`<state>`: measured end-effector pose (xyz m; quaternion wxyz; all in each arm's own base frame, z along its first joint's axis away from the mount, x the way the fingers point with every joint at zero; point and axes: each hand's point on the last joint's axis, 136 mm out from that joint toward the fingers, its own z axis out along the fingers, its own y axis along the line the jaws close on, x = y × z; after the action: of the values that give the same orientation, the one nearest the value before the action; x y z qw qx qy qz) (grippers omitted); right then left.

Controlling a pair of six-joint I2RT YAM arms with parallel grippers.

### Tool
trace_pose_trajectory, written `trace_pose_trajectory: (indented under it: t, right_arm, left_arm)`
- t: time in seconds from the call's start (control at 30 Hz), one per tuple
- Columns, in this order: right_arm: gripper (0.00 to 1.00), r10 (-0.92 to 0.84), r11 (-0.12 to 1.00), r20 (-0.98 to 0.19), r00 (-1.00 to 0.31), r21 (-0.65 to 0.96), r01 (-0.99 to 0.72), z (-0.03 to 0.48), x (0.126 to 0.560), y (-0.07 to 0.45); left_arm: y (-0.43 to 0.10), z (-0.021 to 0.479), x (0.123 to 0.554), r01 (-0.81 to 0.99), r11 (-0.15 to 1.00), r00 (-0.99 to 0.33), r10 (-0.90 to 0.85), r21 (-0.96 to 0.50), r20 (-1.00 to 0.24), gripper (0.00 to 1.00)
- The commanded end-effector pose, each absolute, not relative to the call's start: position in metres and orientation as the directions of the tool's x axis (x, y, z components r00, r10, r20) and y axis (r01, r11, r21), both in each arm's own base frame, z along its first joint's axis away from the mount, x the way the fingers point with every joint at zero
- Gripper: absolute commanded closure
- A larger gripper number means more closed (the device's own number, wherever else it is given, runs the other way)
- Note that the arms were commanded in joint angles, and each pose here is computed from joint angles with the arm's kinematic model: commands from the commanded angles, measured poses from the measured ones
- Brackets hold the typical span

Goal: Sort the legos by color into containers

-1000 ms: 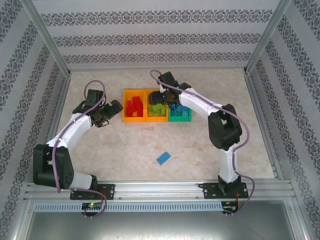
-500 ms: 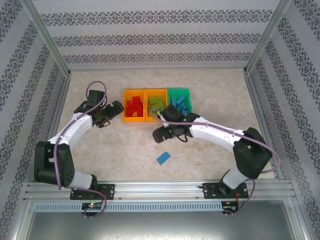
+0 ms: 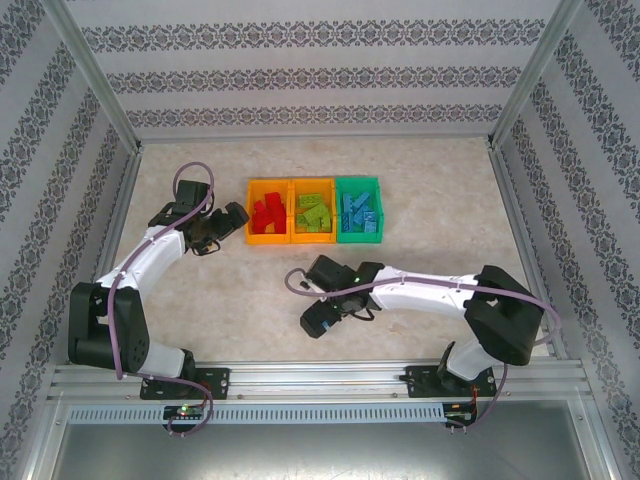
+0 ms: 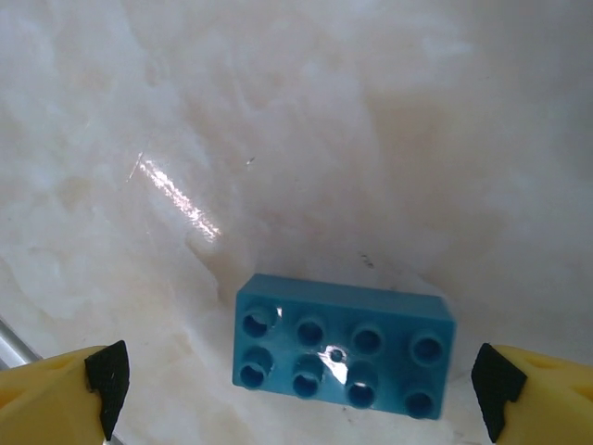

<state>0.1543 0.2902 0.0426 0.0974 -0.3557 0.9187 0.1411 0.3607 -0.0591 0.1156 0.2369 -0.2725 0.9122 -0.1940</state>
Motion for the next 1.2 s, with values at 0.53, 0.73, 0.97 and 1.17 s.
trace_pose_trajectory:
  t: [0.53, 0.73, 0.97, 1.17]
  right_arm:
    - [0.28, -0.668, 0.738, -0.17, -0.725, -0.024, -0.674, 0.012, 0.165, 0.263]
    - [0.32, -0.531, 0.802, -0.384, -0.756, 0.06, -0.594, 0.063, 0.205, 0.269]
    - [0.34, -0.199, 0.881, -0.611, -0.766, 0.23, -0.413, 0.135, 0.294, 0.248]
    - [0.34, -0.107, 0.932, -0.585, -0.804, 0.222, -0.286, 0.146, 0.366, 0.217]
  left_arm:
    - [-0.052, 0.115, 0.36, -0.403, 0.785, -0.732, -0.585, -0.471, -0.349, 0.0]
    - [-0.051, 0.114, 0.359, -0.406, 0.785, -0.73, -0.587, -0.468, -0.35, 0.0]
    - [-0.05, 0.116, 0.359, -0.401, 0.789, -0.73, -0.583, -0.466, -0.357, 0.0]
    - [-0.049, 0.116, 0.358, -0.402, 0.794, -0.732, -0.578, -0.456, -0.361, 0.0]
